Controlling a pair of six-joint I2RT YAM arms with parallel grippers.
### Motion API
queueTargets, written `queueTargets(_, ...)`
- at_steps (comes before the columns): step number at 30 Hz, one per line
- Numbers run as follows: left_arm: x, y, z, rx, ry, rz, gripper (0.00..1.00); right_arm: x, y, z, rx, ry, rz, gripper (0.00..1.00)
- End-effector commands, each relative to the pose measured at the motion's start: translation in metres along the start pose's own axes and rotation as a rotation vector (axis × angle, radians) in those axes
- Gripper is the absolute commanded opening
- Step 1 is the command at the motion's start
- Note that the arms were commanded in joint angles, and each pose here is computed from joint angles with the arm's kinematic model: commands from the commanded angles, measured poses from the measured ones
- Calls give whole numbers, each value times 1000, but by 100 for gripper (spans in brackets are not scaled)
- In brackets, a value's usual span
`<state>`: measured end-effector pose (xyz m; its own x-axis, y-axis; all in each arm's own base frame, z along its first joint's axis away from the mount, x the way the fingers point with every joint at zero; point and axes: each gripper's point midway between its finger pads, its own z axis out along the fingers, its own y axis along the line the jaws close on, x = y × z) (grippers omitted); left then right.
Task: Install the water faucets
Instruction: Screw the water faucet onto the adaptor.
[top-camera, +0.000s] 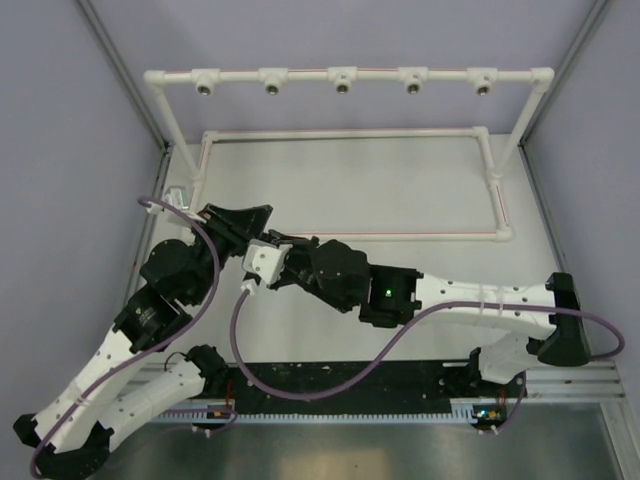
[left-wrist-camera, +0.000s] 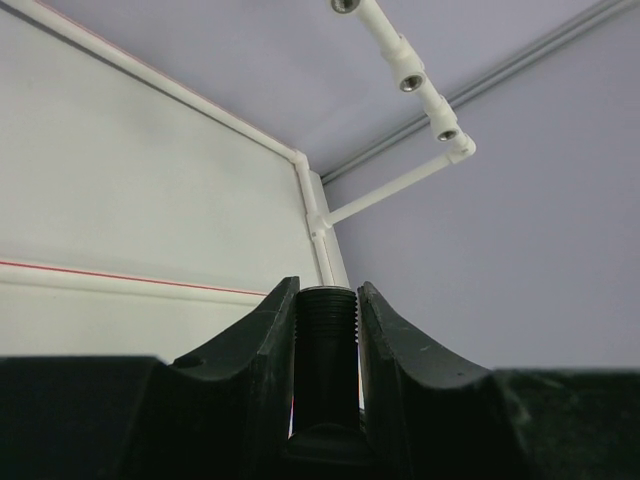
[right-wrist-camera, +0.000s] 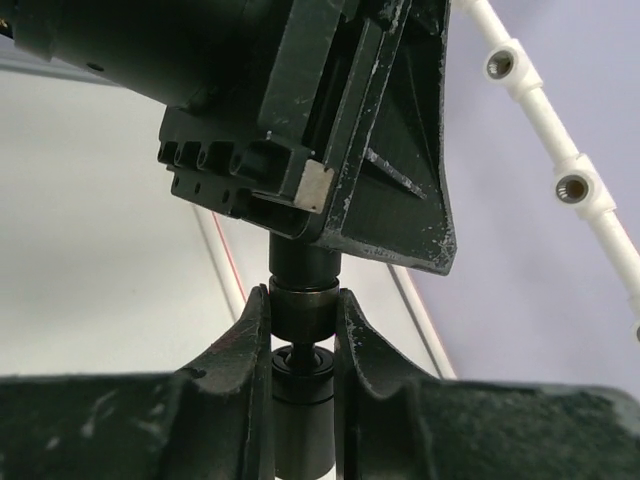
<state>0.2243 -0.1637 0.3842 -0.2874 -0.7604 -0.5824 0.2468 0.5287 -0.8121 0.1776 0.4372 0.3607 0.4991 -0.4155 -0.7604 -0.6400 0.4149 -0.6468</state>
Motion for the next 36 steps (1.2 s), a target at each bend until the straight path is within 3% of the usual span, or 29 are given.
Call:
queueTargets(1,-15,-55,-17,277,-29,22,0,-16,3,-4,-83,8,43,0)
queueTargets(7,-2,-70,-35,438,10,67,0,-28,18,-16,-324,-65,298,0)
queueTargets(17,42,-119,-82,915,198,119,0,-45,11,-54,-741,-243,741,0)
queueTargets(24,65,-139,-119,1189,361,147,0,-44,-3,-77,-915,-350,920,0)
queueTargets(26,65,-139,-121,1198,364,148,0,-44,-10,-80,-881,-384,882,0)
queueTargets(28,62,-136,-115,1152,334,153,0,-39,-18,-79,-804,-382,844,28)
queueTargets(30,56,-129,-101,1048,291,157,0,-36,-26,-81,-728,-388,791,44)
queueTargets(36,20,-102,-57,667,131,127,0,-14,-63,-76,-403,-334,657,53)
